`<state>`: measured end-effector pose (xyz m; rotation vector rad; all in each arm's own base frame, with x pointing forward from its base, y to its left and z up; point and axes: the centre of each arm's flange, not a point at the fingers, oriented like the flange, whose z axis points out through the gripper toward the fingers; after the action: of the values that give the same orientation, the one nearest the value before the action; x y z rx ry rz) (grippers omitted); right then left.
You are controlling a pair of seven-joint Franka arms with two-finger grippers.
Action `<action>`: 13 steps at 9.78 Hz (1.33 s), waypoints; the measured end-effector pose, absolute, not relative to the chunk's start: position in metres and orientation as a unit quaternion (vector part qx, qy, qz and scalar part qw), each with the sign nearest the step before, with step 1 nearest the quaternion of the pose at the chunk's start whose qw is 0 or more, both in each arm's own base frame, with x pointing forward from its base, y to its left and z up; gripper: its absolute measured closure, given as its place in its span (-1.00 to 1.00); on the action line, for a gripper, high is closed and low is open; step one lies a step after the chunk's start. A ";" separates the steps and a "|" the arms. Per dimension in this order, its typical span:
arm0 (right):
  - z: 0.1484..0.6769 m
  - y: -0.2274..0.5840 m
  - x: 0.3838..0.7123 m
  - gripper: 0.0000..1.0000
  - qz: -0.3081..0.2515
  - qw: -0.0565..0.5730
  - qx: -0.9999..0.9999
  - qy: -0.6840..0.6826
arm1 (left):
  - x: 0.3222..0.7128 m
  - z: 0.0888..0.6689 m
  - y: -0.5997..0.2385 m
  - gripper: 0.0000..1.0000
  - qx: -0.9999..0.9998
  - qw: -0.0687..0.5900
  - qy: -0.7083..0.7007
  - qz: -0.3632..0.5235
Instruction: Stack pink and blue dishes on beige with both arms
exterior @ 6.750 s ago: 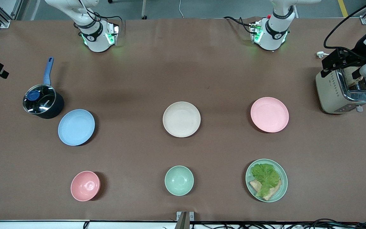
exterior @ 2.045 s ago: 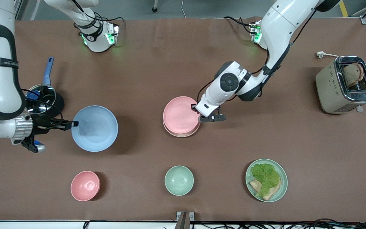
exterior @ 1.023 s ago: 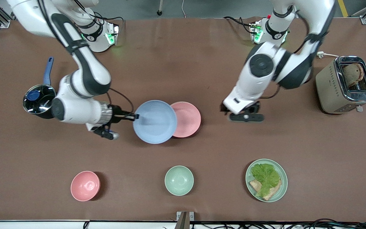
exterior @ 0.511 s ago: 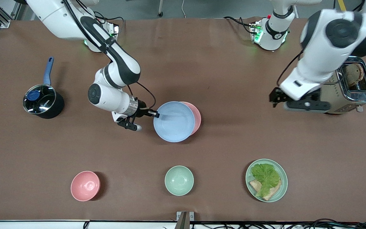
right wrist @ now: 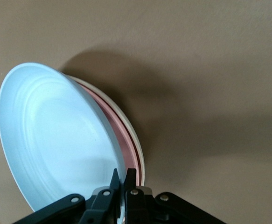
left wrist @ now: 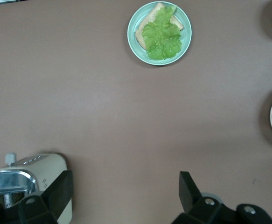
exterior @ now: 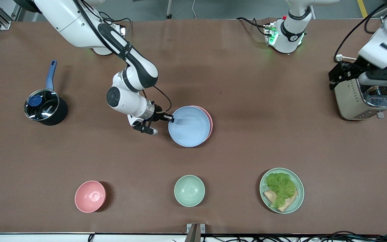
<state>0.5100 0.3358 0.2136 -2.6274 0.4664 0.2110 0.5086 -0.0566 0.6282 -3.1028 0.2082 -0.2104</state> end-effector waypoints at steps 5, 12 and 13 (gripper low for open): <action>0.212 0.336 0.508 0.84 0.074 0.230 -0.955 0.170 | 0.528 0.712 -0.047 -1.00 -0.997 0.010 0.055 -0.056; 0.341 0.219 0.557 -1.00 0.053 0.148 -0.977 0.146 | 0.531 0.700 -0.042 -1.00 -0.998 0.010 0.050 -0.027; 0.381 0.167 0.565 -1.00 0.046 0.097 -0.983 0.150 | 0.531 0.699 -0.043 -1.00 -0.998 0.010 0.050 -0.026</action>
<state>0.5650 0.1668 0.3811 -2.9106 0.4450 0.1356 0.5306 -0.0428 0.6987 -3.1159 0.1547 -0.0799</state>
